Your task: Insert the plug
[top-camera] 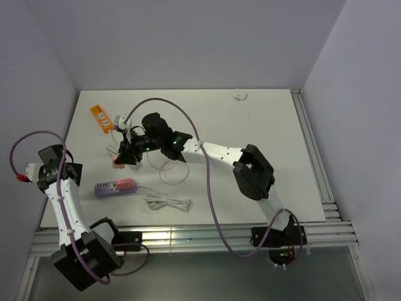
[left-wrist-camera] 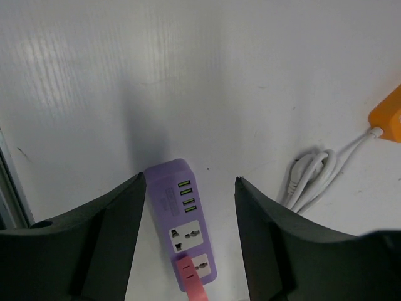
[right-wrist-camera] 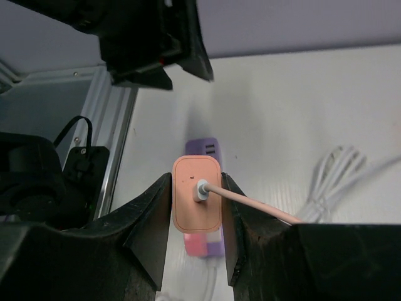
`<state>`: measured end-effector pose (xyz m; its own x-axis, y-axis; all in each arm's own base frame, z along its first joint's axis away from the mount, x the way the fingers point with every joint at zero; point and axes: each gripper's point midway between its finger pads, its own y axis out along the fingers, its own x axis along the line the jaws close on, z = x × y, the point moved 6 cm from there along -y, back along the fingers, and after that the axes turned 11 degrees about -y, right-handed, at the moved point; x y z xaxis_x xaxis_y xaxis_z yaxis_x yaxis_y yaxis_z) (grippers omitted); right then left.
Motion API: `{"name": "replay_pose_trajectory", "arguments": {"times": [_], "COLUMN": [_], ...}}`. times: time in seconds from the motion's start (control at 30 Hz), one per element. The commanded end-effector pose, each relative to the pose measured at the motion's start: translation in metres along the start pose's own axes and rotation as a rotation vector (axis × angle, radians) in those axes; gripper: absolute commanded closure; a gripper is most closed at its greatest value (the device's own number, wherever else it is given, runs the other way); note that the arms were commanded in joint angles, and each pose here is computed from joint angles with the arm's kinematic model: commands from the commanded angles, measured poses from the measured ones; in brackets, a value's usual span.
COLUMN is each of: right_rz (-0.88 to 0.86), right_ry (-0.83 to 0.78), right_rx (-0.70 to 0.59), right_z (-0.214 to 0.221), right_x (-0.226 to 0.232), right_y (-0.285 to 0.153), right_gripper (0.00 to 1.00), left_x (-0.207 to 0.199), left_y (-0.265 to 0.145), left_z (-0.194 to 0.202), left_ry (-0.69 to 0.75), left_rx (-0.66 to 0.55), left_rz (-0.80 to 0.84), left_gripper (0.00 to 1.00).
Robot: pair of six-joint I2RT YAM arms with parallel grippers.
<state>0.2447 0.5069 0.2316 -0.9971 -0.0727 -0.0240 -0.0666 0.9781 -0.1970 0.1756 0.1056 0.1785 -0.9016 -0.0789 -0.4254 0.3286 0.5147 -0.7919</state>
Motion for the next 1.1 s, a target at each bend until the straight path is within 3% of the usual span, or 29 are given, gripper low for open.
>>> {"name": "replay_pose_trajectory", "arguments": {"times": [0.0, 0.23, 0.33, 0.43, 0.6, 1.07], "right_rz": [-0.01, -0.038, -0.041, -0.03, 0.003, 0.037], "right_ry": [-0.132, -0.173, -0.166, -0.162, -0.178, -0.215], "right_rx": [-0.019, -0.013, 0.0, 0.021, 0.04, 0.053], "right_z": [-0.014, -0.009, 0.0, 0.01, 0.02, 0.023], "right_x": [0.01, 0.022, 0.023, 0.023, 0.022, 0.015], "right_y": [0.025, 0.057, 0.072, 0.081, 0.083, 0.077], "right_gripper": [1.0, 1.0, 1.0, 1.0, 1.0, 1.0], "left_x": [0.004, 0.017, 0.019, 0.025, 0.023, 0.016], "left_y": [0.013, 0.035, 0.039, 0.045, 0.058, 0.076], "left_z": [0.01, 0.005, 0.011, 0.02, 0.036, 0.057], "left_ry": [-0.113, -0.041, -0.021, -0.025, -0.006, 0.047], "left_rx": [0.088, 0.047, 0.075, 0.109, 0.238, 0.332], "left_rz": [-0.082, -0.303, -0.277, -0.286, -0.331, -0.374], "left_gripper": [0.36, 0.32, 0.15, 0.06, 0.07, 0.15]}}
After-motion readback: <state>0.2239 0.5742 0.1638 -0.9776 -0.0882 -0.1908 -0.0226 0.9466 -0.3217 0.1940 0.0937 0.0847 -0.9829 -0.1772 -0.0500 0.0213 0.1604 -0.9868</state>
